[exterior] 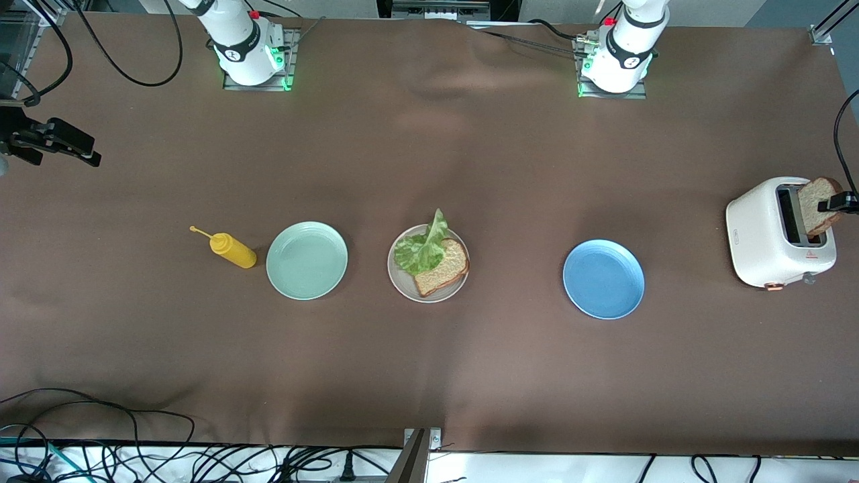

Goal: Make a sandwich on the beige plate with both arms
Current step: 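Grasp the second bread slice in the toaster with the left gripper, then lift the bread slice out and carry it toward the beige plate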

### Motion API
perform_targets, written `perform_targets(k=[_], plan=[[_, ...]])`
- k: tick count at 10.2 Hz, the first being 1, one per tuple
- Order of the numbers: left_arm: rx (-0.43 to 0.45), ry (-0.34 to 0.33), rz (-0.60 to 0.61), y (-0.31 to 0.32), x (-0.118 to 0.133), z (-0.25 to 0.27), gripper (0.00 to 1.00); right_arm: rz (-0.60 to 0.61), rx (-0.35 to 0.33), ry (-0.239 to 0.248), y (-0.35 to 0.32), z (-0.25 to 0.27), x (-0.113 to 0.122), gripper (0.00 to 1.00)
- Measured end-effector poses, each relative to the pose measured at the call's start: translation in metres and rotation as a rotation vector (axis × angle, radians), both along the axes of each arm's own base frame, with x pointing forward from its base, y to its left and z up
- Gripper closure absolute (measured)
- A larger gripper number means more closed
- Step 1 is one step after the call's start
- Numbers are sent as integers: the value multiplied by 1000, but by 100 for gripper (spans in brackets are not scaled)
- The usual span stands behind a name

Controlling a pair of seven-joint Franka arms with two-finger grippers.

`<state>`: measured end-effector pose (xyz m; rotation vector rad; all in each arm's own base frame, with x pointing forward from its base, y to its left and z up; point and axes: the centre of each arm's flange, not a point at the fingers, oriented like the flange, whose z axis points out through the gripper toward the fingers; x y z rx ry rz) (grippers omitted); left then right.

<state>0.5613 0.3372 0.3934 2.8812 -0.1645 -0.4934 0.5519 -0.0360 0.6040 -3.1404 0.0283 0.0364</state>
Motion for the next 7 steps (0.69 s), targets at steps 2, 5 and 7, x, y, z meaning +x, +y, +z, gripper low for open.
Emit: perform_targets(k=[2, 5, 7], plan=[[-23, 10, -18, -13, 4, 48, 90, 1, 0, 3, 1, 0, 0, 0], [-123, -31, -23, -48, 17, 90, 90, 6, 3, 31, 3, -3, -3, 0], [-229, -43, 81, -72, 27, 92, 90, 5, 3, 36, 3, -3, -4, 0]])
